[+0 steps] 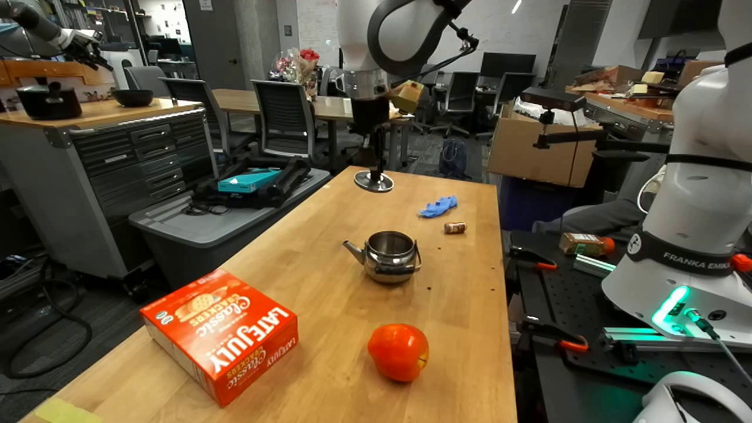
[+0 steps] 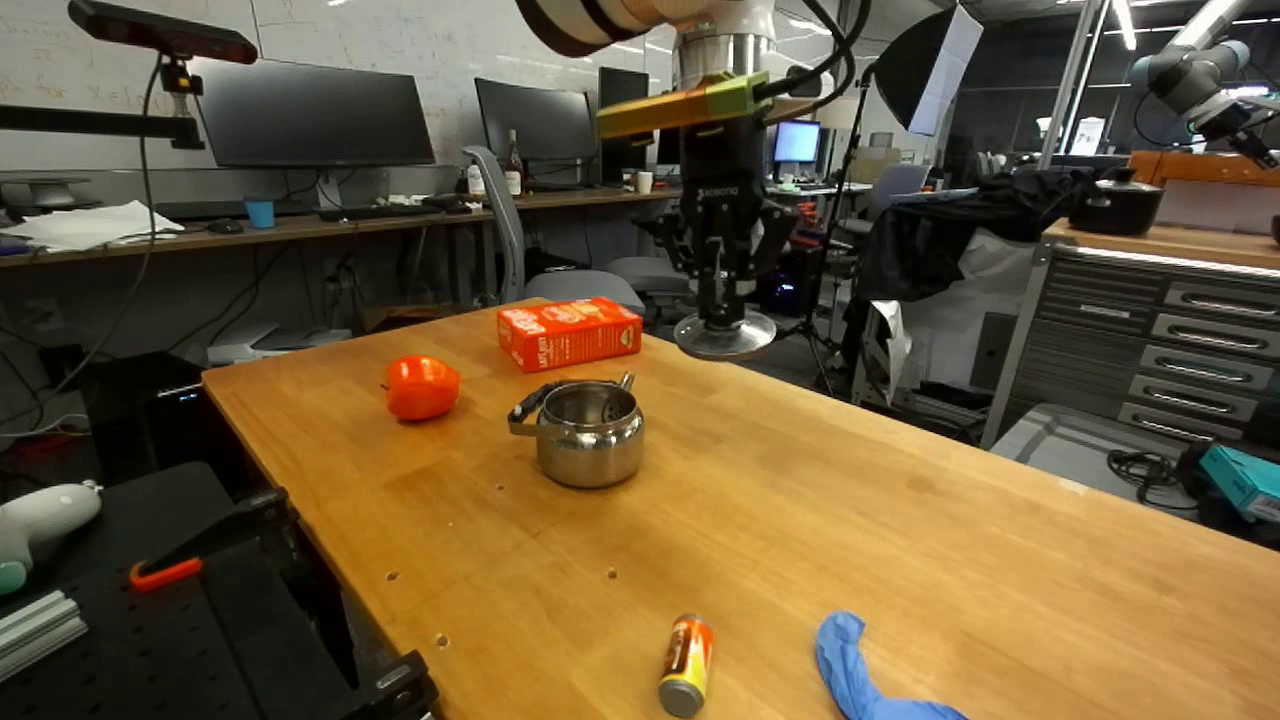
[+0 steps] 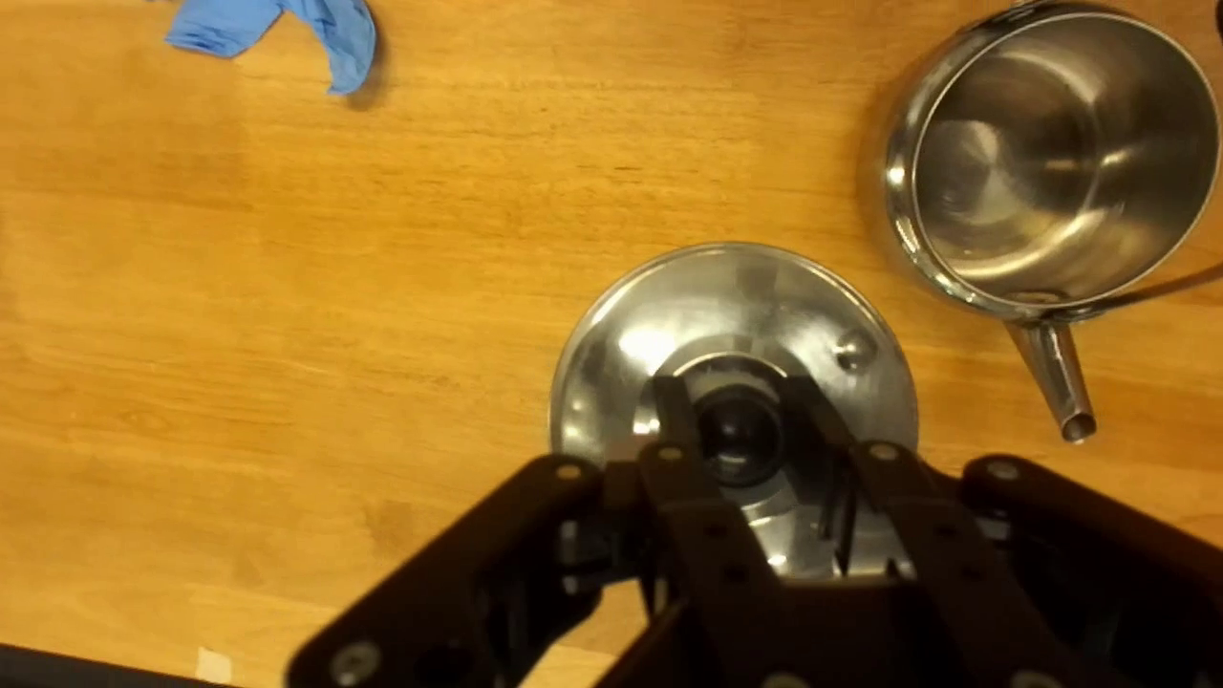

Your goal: Cover the teapot with the silver lid on the table

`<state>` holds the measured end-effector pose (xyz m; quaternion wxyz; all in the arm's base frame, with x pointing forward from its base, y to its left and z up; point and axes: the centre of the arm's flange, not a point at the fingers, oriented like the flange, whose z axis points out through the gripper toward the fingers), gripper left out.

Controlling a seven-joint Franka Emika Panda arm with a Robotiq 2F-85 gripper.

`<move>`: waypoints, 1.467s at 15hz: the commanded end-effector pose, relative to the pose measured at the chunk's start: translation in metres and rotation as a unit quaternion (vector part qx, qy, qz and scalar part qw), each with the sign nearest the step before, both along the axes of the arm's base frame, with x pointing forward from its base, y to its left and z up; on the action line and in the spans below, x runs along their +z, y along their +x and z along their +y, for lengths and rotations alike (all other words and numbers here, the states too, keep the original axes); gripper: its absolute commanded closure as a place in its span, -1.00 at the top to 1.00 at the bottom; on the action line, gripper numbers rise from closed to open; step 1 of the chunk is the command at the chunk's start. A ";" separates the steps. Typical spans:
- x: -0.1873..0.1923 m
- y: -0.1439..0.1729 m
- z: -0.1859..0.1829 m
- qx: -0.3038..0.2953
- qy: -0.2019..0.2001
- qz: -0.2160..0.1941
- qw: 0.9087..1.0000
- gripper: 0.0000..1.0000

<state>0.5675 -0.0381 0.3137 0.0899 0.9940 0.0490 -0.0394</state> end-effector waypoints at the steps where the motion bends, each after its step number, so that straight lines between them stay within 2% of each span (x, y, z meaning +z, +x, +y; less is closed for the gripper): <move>1: -0.006 -0.020 0.020 0.071 -0.013 -0.011 0.997 -0.86; 11: -0.014 -0.050 0.047 0.185 -0.001 -0.005 0.983 -0.86; 20: -0.026 -0.080 0.068 0.298 0.007 0.030 0.954 -0.86; 22: -0.030 -0.079 0.076 0.301 0.010 0.027 0.953 -0.86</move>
